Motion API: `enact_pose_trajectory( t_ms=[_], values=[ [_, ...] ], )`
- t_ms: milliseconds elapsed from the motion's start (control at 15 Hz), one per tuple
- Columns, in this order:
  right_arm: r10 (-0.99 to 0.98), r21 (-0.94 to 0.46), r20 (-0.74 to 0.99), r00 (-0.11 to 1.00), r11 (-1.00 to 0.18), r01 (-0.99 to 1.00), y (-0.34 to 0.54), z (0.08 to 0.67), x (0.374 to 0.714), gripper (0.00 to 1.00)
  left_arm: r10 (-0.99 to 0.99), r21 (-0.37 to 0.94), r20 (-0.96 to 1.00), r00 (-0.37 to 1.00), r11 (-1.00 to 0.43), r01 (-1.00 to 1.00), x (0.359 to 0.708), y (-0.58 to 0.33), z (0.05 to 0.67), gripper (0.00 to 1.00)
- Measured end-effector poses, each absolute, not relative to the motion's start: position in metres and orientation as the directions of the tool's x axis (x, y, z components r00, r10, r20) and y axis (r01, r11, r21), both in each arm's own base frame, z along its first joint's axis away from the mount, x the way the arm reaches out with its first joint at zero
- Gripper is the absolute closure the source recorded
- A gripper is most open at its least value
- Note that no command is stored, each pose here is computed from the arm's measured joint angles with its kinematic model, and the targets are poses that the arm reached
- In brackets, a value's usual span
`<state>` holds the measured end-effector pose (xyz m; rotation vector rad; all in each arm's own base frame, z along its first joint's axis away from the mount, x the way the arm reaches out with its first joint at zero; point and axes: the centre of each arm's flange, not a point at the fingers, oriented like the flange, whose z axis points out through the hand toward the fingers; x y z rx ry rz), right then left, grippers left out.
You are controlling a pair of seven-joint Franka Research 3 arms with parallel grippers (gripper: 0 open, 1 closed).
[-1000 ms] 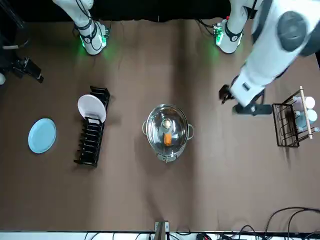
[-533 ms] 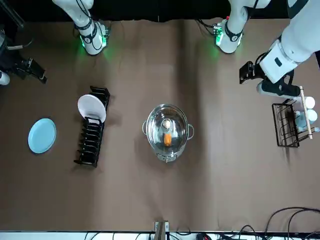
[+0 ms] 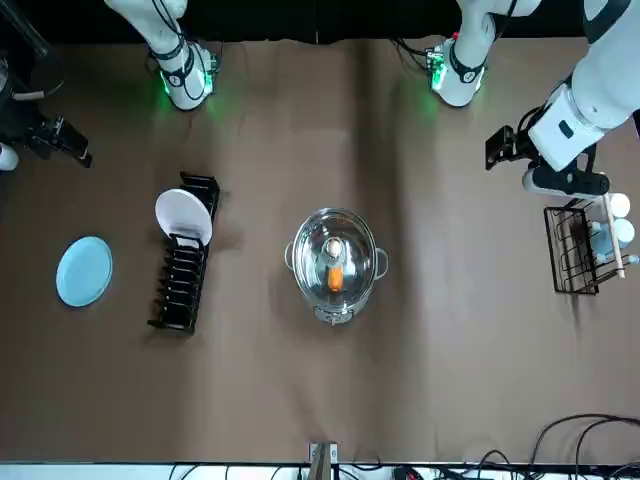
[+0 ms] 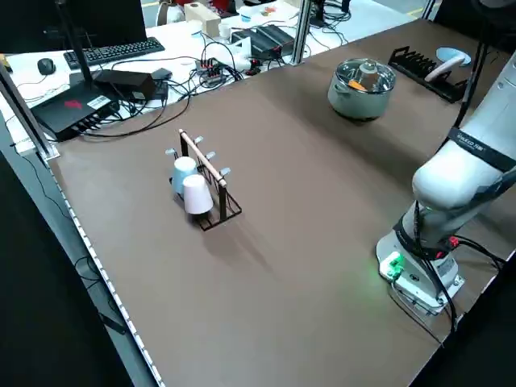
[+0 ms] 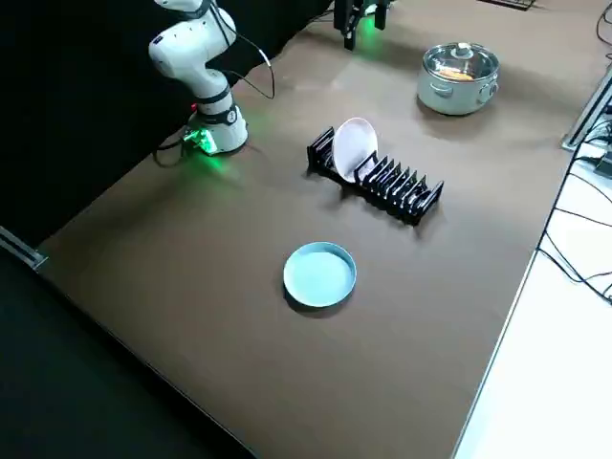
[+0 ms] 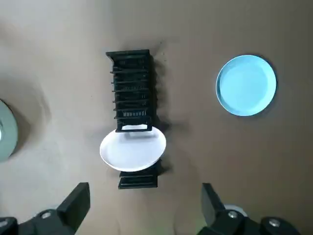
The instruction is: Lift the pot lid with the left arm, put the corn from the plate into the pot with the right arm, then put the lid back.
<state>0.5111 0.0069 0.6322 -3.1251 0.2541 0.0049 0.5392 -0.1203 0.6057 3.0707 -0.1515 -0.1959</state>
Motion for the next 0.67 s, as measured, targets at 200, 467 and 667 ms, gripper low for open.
enact_pose_trajectory(
  t_ms=[200,467,667],
  values=[
    [-0.159,-0.005,-0.004,0.987,-0.987,-0.159,0.008,0.632,0.511,0.0,-0.091,0.071,-0.119,0.989,-0.994,-0.083,0.544,-0.094,0.607,0.0],
    [-0.14,-0.004,-0.005,0.99,-0.99,-0.14,0.018,0.632,0.511,0.0,-0.132,0.062,-0.113,0.985,-0.99,-0.126,0.545,-0.083,0.608,0.0],
    [-0.135,-0.004,-0.006,0.991,-0.991,-0.135,0.021,0.631,0.511,0.0,-0.138,0.054,-0.116,0.984,-0.99,-0.133,0.544,-0.087,0.607,0.0]
  ],
)
